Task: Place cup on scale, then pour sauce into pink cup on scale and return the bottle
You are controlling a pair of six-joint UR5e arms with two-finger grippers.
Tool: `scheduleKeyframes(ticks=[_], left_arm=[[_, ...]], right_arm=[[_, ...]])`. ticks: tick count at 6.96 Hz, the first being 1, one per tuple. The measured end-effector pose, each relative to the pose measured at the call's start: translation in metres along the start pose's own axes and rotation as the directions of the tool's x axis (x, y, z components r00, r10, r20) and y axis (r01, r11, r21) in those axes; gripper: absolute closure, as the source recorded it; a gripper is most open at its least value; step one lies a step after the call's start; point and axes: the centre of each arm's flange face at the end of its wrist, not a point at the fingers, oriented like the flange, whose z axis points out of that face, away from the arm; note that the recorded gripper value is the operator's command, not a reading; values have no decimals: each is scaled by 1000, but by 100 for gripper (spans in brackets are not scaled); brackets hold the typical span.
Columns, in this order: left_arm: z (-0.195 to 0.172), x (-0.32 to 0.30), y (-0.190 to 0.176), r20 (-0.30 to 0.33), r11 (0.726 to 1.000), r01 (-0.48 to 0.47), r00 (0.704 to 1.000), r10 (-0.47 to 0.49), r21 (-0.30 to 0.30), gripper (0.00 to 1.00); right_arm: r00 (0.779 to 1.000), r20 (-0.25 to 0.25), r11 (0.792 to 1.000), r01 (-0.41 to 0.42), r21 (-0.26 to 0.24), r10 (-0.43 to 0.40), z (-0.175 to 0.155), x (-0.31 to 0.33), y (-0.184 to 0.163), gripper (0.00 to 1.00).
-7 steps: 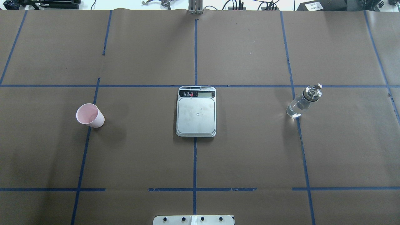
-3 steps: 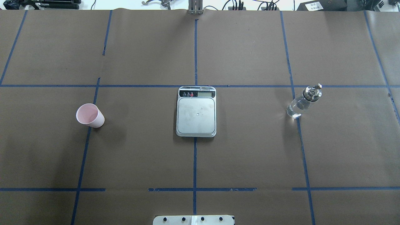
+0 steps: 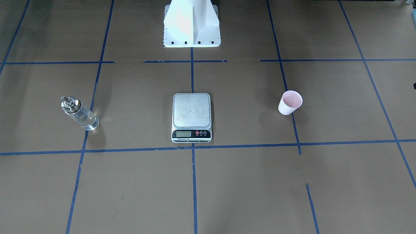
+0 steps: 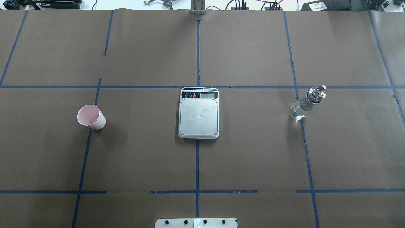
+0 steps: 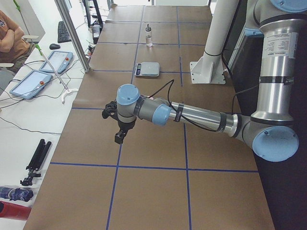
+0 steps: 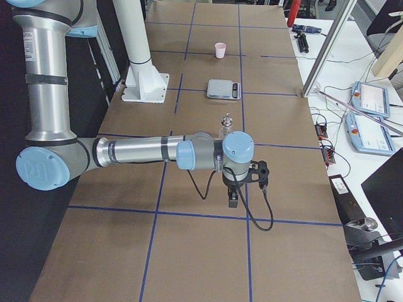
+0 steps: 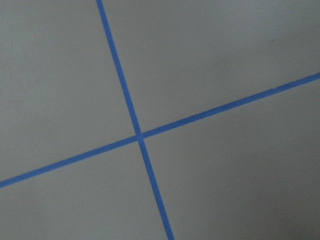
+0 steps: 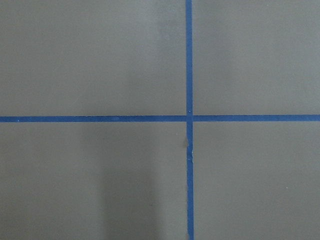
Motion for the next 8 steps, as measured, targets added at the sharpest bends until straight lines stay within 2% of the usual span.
scheduleKeyframes(ticks=[2, 3, 4, 5, 7, 8], left_arm=[[-4, 53, -55, -34, 998, -36, 999, 38, 56, 0], [4, 80, -71, -68, 999, 11, 998, -7, 51, 0], [19, 116, -80, -105, 993, 114, 988, -111, 21, 0], [33, 158, -84, -117, 975, 224, 968, -223, -10, 0], [52, 243, -82, -113, 903, 427, 896, -429, -45, 0], [57, 266, -79, -113, 875, 481, 868, -484, -52, 0]], right_arm=[[1000, -2, 1000, 16, -5, -17, 6, -37, -24, 0], [1000, -4, 1000, 19, -9, -19, 9, -42, -26, 0], [1000, -4, 1000, 22, -13, -22, 11, -44, -27, 0], [1000, -2, 1000, 23, -15, -23, 12, -45, -27, 0], [1000, 4, 1000, 25, -15, -25, 11, -48, -28, 0], [1000, 4, 1000, 29, -13, -29, 11, -48, -28, 0]])
